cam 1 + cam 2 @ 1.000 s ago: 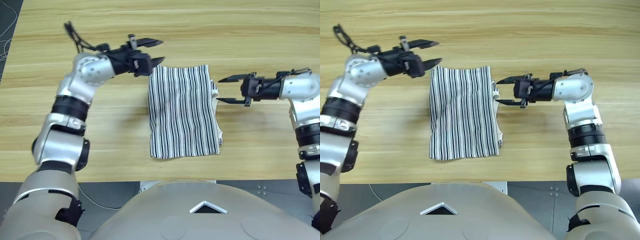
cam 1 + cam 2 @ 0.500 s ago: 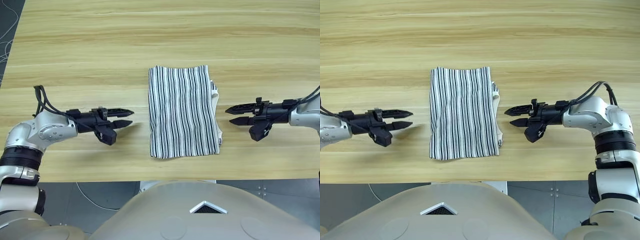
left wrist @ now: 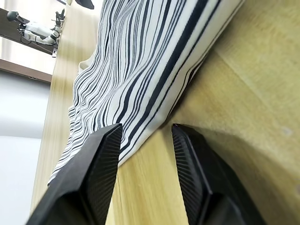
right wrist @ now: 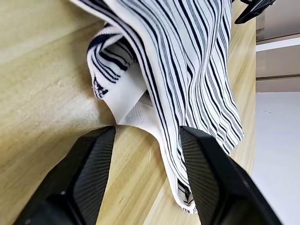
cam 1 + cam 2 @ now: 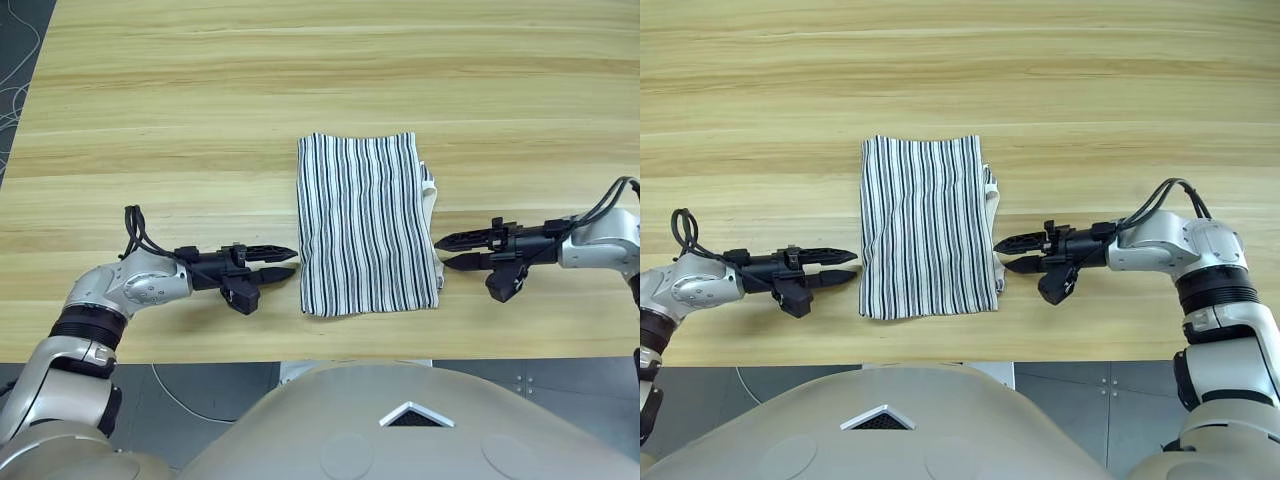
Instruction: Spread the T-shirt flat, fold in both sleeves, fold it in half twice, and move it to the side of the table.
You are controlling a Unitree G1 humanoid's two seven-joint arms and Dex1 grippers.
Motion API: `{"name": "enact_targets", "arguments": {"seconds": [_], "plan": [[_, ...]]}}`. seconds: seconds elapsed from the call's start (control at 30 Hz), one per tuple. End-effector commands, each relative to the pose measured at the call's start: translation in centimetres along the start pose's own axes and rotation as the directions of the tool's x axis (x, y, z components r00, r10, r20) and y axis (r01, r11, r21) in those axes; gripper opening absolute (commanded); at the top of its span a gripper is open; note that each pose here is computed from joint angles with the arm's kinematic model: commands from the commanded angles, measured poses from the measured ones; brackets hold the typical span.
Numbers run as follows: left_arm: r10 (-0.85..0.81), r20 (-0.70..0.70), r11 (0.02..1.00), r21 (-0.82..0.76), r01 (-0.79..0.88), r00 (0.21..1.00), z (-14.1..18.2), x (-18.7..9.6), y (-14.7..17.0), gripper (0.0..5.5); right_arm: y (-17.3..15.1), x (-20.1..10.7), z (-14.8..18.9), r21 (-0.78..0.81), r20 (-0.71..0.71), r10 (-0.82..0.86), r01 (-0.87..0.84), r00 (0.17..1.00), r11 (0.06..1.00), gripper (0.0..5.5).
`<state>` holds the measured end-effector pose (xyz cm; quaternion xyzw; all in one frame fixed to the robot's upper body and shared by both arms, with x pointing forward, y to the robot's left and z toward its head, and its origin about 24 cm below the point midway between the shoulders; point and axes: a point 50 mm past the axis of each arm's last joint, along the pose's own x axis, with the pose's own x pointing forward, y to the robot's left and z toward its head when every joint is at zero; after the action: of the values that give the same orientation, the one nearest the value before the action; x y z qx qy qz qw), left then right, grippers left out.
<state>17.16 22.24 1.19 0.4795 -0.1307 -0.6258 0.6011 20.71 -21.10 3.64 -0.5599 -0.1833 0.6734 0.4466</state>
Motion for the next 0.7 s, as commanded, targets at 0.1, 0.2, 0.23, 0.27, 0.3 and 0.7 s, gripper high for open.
{"name": "enact_targets", "arguments": {"seconds": [0.1, 0.2, 0.23, 0.27, 0.3, 0.7], "plan": [[-0.065, 0.034, 0.998, -0.005, 0.065, 0.997, 0.4, 1.2, -0.7, 1.99, 1.5, 1.0, 0.4, 0.029, 0.026, 0.087, -0.088, 0.996, 0.996, 2.55], [-0.066, 0.054, 0.998, 0.007, 0.065, 0.996, 0.5, 1.8, -0.5, 1.99, 1.7, 1.5, 0.6, 0.034, 0.040, 0.086, -0.087, 0.996, 0.996, 2.55], [-0.065, 0.060, 0.998, 0.011, 0.065, 0.996, 0.5, 2.0, -0.3, 1.99, 1.8, 1.7, 0.7, 0.034, 0.045, 0.085, -0.087, 0.995, 0.996, 2.55], [-0.065, 0.064, 0.998, 0.014, 0.064, 0.996, 0.5, 2.2, -0.2, 1.99, 1.8, 1.8, 0.7, 0.034, 0.049, 0.084, -0.086, 0.995, 0.996, 2.55], [-0.065, 0.069, 0.998, 0.019, 0.064, 0.996, 0.5, 2.3, -0.1, 1.99, 1.7, 2.0, 0.7, 0.031, 0.053, 0.082, -0.084, 0.995, 0.996, 2.55], [-0.049, 0.094, 0.999, 0.024, 0.047, 0.994, 0.3, 3.5, 0.4, 1.99, 1.6, 4.5, 0.9, 0.021, 0.103, 0.065, -0.067, 0.993, 0.998, 2.55]]}}
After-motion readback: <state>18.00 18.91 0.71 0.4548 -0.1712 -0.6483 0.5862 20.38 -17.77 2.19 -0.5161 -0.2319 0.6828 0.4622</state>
